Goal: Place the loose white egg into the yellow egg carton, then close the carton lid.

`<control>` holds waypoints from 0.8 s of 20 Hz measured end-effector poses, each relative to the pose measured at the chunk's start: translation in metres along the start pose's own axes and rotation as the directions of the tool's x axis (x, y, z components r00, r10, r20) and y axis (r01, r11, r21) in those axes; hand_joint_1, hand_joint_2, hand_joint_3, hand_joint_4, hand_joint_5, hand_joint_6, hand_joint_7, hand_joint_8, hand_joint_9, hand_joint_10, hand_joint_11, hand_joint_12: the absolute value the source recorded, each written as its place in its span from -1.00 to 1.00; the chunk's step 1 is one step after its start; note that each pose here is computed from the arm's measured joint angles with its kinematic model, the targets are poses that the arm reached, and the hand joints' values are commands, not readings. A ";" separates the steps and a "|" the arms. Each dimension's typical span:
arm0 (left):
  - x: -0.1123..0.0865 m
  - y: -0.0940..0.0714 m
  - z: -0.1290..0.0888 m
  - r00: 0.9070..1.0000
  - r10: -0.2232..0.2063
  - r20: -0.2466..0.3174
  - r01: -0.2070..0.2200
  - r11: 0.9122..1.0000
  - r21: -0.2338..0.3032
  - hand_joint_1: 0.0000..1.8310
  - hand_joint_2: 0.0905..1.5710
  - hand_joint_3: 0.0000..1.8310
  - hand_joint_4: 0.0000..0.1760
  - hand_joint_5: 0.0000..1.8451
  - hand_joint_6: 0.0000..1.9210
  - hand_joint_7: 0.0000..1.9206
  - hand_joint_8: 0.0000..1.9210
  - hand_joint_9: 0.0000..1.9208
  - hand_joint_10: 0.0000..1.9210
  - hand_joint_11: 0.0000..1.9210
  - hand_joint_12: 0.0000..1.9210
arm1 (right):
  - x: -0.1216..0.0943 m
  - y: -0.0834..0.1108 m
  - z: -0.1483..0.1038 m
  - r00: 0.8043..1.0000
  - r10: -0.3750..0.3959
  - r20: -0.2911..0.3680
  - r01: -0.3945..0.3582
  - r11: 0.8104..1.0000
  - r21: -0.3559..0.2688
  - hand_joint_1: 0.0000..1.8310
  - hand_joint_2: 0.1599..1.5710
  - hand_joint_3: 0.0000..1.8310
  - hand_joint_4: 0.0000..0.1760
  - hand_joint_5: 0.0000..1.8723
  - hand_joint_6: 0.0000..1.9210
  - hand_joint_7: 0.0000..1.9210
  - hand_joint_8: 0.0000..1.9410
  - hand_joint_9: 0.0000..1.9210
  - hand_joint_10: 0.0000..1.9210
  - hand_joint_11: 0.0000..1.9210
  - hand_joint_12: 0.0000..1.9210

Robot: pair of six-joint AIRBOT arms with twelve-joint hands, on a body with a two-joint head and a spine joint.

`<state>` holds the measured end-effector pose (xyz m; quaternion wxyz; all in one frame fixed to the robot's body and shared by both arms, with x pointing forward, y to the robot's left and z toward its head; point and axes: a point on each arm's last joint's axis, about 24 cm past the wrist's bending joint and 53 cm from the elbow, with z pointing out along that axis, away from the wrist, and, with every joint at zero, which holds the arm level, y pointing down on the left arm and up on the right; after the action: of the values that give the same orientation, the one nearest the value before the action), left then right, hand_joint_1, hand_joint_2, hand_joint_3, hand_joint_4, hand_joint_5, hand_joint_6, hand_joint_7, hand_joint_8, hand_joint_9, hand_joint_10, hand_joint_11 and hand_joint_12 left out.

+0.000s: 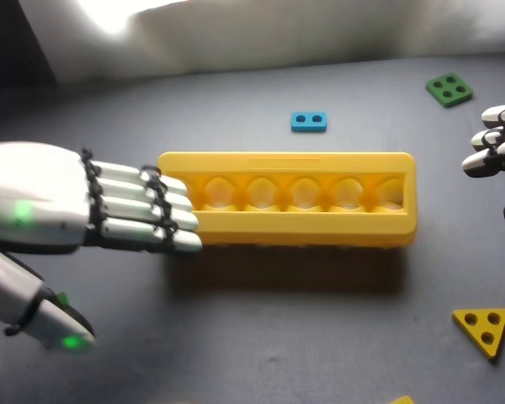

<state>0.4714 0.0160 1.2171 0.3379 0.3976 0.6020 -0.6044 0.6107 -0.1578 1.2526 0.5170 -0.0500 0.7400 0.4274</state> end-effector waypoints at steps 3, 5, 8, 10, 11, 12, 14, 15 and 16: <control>-0.010 -0.010 -0.020 0.999 0.034 0.008 -0.034 0.999 0.006 -1.00 0.38 -1.00 -1.00 -1.00 -1.00 -1.00 -1.00 -1.00 -1.00 -1.00 -1.00 | 0.000 0.000 0.000 1.000 0.002 0.001 -0.002 1.000 0.001 0.17 0.23 -1.00 1.00 0.25 -0.32 -0.66 -1.00 -0.83 -1.00 -1.00 -1.00; -0.018 -0.017 -0.031 0.999 0.038 0.021 -0.039 0.999 0.018 -1.00 0.37 -1.00 -1.00 -1.00 -1.00 -1.00 -1.00 -1.00 -1.00 -1.00 -1.00 | 0.000 0.000 0.000 1.000 0.003 0.000 -0.003 1.000 0.000 0.17 0.23 -1.00 1.00 0.25 -0.32 -0.65 -1.00 -0.82 -1.00 -1.00 -1.00; -0.026 -0.033 -0.049 0.999 0.046 0.020 -0.046 0.998 0.044 -1.00 0.37 -1.00 -1.00 -1.00 -1.00 -1.00 -1.00 -1.00 -1.00 -1.00 -1.00 | 0.000 0.000 0.000 1.000 0.004 0.001 -0.004 1.000 0.001 0.17 0.22 -1.00 1.00 0.27 -0.34 -0.65 -1.00 -0.82 -1.00 -1.00 -1.00; -0.026 -0.038 -0.058 0.999 0.048 0.011 -0.049 0.998 0.044 -1.00 0.37 -1.00 -1.00 -1.00 -1.00 -1.00 -1.00 -1.00 -1.00 -1.00 -1.00 | 0.000 0.000 0.000 1.000 0.004 0.000 -0.004 1.000 0.001 0.17 0.22 -1.00 1.00 0.27 -0.35 -0.66 -1.00 -0.83 -1.00 -1.00 -1.00; -0.026 -0.040 -0.061 0.999 0.046 0.008 -0.047 0.998 0.048 -1.00 0.37 -1.00 -1.00 -1.00 -1.00 -1.00 -1.00 -1.00 -1.00 -1.00 -1.00 | 0.000 0.000 0.000 1.000 0.004 0.001 -0.004 1.000 0.001 0.18 0.21 -1.00 1.00 0.29 -0.38 -0.64 -1.00 -0.82 -1.00 -1.00 -1.00; -0.026 -0.040 -0.062 0.999 0.042 0.005 -0.043 0.998 0.049 -1.00 0.37 -1.00 -1.00 -1.00 -1.00 -1.00 -1.00 -1.00 -1.00 -1.00 -1.00 | 0.000 0.000 0.000 1.000 0.005 0.001 -0.005 1.000 0.001 0.18 0.21 -1.00 1.00 0.29 -0.38 -0.64 -1.00 -0.82 -1.00 -1.00 -1.00; -0.026 -0.036 -0.065 0.999 0.042 0.003 -0.043 0.998 0.041 -1.00 0.37 -1.00 -1.00 -1.00 -1.00 -1.00 -1.00 -1.00 -1.00 -1.00 -1.00 | -0.001 -0.001 -0.001 1.000 0.005 0.002 -0.005 1.000 0.002 0.18 0.21 -1.00 1.00 0.29 -0.38 -0.65 -1.00 -0.83 -1.00 -1.00 -1.00; -0.027 -0.035 -0.066 0.999 0.052 0.005 -0.052 0.998 0.036 -1.00 0.37 -1.00 -1.00 -1.00 -1.00 -1.00 -1.00 -1.00 -1.00 -1.00 -1.00 | -0.001 -0.002 -0.002 1.000 0.005 0.003 -0.005 1.000 0.005 0.18 0.21 -1.00 1.00 0.29 -0.38 -0.65 -1.00 -0.83 -1.00 -1.00 -1.00; -0.026 -0.036 -0.064 0.998 0.058 0.004 -0.058 0.998 0.038 -1.00 0.37 -1.00 -1.00 -1.00 -1.00 -1.00 -1.00 -1.00 -1.00 -1.00 -1.00 | -0.001 -0.001 -0.002 1.000 0.005 0.003 -0.005 1.000 0.004 0.18 0.21 -1.00 1.00 0.29 -0.38 -0.65 -1.00 -0.83 -1.00 -1.00 -1.00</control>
<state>0.4559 0.0800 1.2594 0.3483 0.4204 0.5782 -0.6063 0.6110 -0.1602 1.2532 0.5172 -0.0462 0.7401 0.4275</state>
